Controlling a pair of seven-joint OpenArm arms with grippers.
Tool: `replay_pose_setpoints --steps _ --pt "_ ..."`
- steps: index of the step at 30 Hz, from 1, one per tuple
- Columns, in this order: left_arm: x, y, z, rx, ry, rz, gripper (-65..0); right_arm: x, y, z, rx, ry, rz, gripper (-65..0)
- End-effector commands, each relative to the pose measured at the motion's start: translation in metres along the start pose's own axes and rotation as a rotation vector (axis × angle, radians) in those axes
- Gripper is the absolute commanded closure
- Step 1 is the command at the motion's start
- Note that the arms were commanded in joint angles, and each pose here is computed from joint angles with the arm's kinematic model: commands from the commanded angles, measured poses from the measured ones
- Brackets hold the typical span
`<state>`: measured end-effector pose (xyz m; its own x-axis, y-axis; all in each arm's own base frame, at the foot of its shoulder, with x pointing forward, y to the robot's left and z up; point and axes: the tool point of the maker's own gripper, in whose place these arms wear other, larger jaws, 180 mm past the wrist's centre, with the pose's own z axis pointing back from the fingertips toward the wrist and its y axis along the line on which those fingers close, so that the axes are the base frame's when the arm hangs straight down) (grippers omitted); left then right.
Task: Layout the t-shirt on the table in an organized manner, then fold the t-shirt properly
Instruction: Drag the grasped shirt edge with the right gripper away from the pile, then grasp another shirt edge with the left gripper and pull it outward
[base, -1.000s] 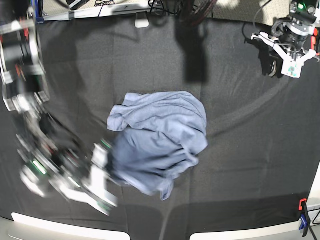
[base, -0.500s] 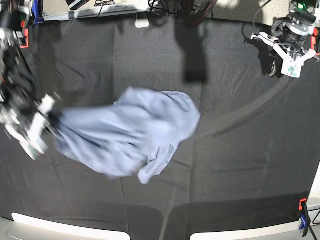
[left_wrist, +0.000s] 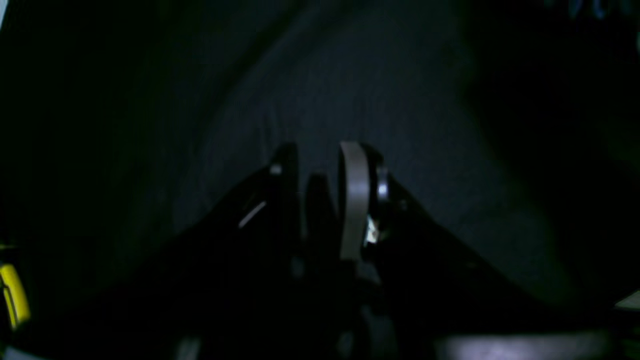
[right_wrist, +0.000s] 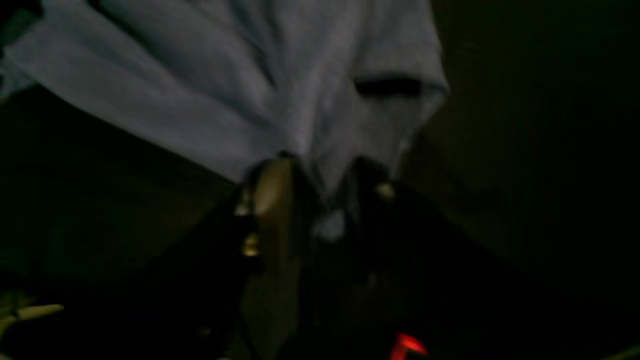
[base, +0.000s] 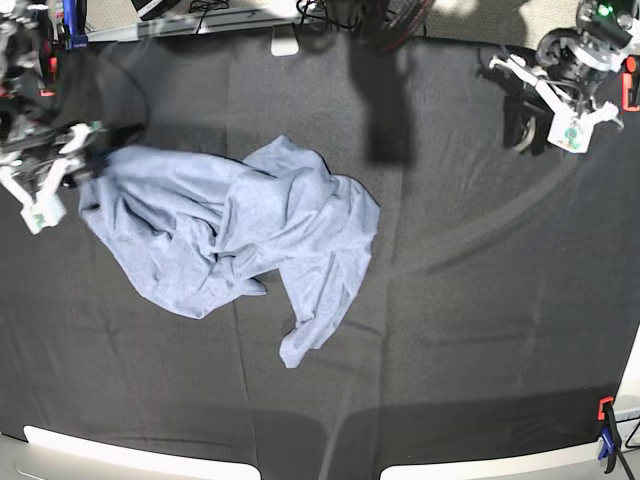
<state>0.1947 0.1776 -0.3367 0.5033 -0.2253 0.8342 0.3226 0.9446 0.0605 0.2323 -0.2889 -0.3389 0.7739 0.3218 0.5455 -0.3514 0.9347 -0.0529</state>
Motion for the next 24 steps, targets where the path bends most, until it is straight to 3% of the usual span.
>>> replay_pose_setpoints --steps 1,4,8,19,24 --pt "0.016 0.0 0.001 -0.008 -0.058 0.006 -13.0 0.011 -0.004 0.005 -0.014 -0.038 0.011 -28.0" --pt "0.032 -0.006 -0.002 -0.06 -0.12 0.041 -13.0 0.012 0.005 0.0 0.007 -0.062 -0.015 -28.6" --pt "0.06 -0.02 -0.007 -0.157 -0.215 0.063 -13.0 0.027 0.014 -0.003 0.025 -0.162 -0.041 -28.6" --pt "0.089 -0.096 -0.033 -0.389 -0.25 0.031 -16.2 0.034 0.015 -0.003 0.028 -0.202 -0.045 -28.6" --pt "0.088 -0.108 -0.048 -0.361 -0.222 -0.015 -16.2 0.034 0.015 -0.003 0.03 -0.203 -0.046 -28.6"
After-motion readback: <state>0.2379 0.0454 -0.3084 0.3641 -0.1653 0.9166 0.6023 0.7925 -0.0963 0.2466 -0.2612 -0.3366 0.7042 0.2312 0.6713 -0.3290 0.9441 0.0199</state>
